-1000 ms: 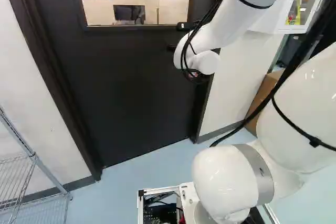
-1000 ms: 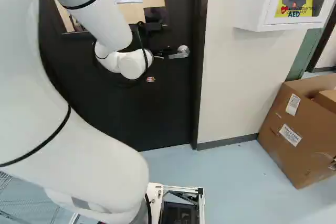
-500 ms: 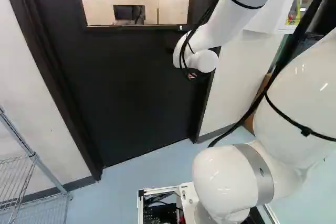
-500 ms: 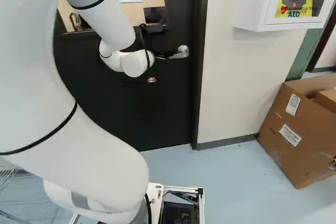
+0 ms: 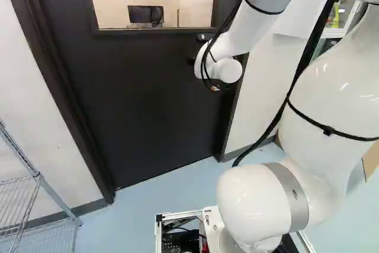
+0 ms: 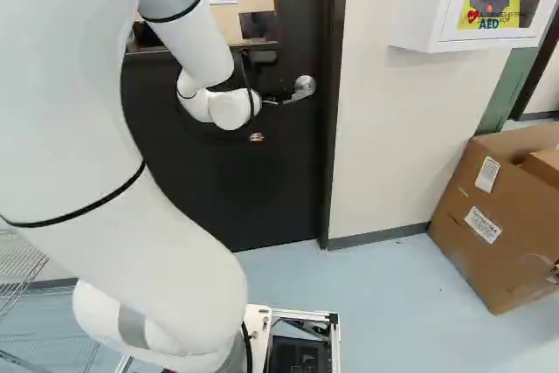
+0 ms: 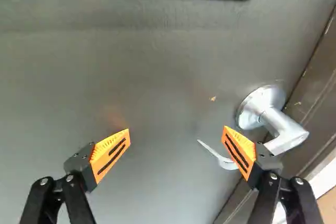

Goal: Open the door and move inside

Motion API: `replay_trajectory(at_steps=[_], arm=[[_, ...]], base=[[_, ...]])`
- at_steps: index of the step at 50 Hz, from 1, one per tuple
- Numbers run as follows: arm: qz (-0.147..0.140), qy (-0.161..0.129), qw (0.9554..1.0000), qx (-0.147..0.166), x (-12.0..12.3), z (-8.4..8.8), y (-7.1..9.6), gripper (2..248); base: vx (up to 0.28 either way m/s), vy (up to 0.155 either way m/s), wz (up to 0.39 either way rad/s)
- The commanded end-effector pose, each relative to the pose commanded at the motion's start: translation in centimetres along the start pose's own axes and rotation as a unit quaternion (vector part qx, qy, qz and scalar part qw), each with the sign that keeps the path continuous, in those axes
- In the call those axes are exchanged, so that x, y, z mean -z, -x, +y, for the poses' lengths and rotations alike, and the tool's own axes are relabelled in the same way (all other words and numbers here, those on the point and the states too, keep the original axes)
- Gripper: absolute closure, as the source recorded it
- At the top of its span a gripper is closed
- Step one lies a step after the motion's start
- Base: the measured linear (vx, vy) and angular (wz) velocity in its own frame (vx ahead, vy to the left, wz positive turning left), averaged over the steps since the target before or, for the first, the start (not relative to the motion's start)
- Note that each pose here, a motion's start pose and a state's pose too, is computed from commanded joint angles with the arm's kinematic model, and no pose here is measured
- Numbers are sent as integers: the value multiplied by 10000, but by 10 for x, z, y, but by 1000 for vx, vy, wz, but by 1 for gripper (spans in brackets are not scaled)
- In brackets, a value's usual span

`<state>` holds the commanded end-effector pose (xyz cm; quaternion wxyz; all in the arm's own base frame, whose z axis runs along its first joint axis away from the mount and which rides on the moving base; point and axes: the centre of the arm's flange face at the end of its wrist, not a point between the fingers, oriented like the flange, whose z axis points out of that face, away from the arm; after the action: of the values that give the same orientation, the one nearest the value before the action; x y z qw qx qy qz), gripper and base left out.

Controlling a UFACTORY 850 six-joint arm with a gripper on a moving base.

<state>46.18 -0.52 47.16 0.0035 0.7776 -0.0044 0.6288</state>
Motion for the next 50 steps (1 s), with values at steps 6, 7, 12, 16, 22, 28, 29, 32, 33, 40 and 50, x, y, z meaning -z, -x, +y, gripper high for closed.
replay_trajectory(at_steps=[6, 7, 12, 16, 22, 28, 29, 32, 33, 40, 50], arm=[[-68, 2, 10000, 0, -2, 0, 6, 3], [-80, 4, 10000, -1, -3, 0, 7, 3], [-136, 34, 9999, -8, -7, 3, 11, 3], [-180, 75, 9998, -18, -12, 7, 15, 3], [-243, 148, 9996, -36, -21, 15, 20, 3], [-302, 222, 9993, -55, -31, 22, 24, 3], [-312, 231, 9992, -57, -32, 23, 25, 3], [-343, 250, 9991, -62, -36, 25, 28, 3], [-353, 253, 9990, -64, -36, 26, 29, 3], [-430, 265, 9987, -69, -40, 27, 36, 3], [-519, 267, 9983, -72, -44, 27, 44, 3]], base=[[0, 0, 0], [0, 0, 0], [0, 0, 0], [0, 0, 0], [0, 0, 0], [-4, 3, 3], [-18, 23, 18], [-23, 29, 29], [-28, 30, 31], [-4, 6, 2], [5, -2, 2]])
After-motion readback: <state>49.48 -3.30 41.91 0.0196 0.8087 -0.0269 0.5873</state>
